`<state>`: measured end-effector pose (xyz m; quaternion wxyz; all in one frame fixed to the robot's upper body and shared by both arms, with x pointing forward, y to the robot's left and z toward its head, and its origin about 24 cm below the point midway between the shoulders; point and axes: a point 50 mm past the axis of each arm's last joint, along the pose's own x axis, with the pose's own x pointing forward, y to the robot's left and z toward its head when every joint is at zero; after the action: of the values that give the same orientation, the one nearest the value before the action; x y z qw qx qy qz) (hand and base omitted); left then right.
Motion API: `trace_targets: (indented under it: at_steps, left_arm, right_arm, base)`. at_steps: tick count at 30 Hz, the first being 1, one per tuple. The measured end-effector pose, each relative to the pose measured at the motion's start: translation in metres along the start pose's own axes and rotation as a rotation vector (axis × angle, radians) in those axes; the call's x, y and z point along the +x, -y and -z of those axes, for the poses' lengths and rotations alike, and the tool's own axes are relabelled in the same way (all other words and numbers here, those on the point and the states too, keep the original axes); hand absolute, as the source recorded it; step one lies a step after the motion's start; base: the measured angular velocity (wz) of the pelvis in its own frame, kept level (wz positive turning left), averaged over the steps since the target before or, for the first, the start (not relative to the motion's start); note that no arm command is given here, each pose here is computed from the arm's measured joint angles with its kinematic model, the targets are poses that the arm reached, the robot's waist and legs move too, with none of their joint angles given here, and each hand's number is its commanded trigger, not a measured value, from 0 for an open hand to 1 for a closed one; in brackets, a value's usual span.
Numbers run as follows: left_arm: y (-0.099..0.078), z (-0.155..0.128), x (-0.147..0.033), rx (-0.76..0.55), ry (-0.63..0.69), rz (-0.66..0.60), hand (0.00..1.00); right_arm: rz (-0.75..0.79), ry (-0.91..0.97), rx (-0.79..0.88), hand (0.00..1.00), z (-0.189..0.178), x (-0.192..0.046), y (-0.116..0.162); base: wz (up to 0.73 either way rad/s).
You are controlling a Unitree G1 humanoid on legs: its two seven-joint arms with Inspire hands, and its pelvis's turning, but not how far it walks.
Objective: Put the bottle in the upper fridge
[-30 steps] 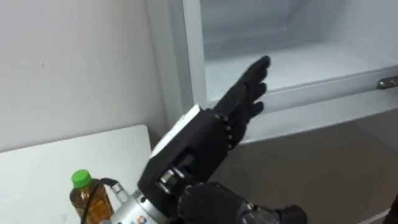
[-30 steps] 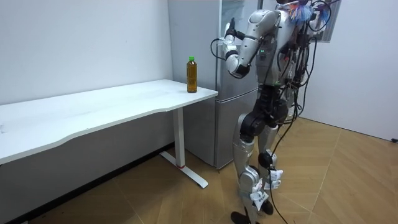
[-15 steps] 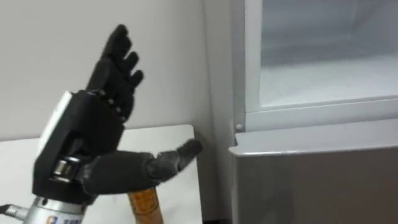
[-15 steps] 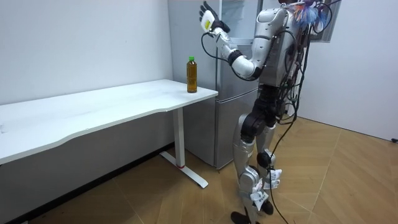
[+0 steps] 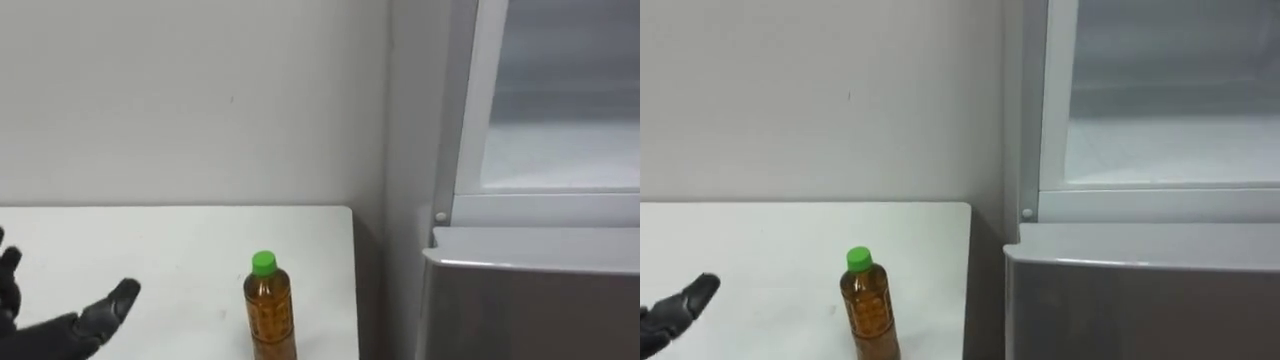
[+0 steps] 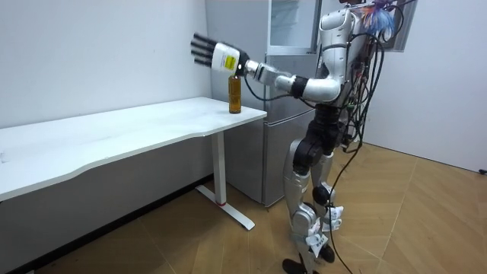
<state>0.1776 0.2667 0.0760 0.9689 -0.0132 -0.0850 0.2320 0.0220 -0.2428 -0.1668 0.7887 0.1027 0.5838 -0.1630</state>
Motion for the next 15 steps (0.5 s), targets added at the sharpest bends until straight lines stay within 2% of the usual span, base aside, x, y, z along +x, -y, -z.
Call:
trace_targets:
  at_steps: [4, 6, 10, 13, 15]
  left_arm:
    - [-0.018, 0.038, -0.011, 0.047, -0.168, -0.085, 0.0]
    - [-0.032, 0.065, -0.023, 0.062, -0.294, -0.155, 0.0]
    - [-0.048, 0.099, -0.043, 0.101, -0.442, -0.249, 0.0]
    - [-0.059, 0.128, -0.067, 0.113, -0.596, -0.318, 0.0]
    - [-0.065, 0.152, -0.095, 0.157, -0.75, -0.336, 0.0]
  right_arm:
    - [0.019, -0.001, 0.002, 0.0, 0.004, -0.002, 0.004]
    - [0.017, 0.006, -0.011, 0.0, 0.003, -0.002, 0.004]
    - [0.005, 0.01, -0.013, 0.0, 0.003, -0.002, 0.004]
    - [-0.018, 0.027, -0.023, 0.0, 0.0, -0.002, 0.002]
    - [-0.027, 0.028, -0.017, 0.0, 0.0, -0.003, 0.003]
  base:
    - [0.03]
    - [0.0]
    - [0.0]
    - [-0.03]
    - [0.0]
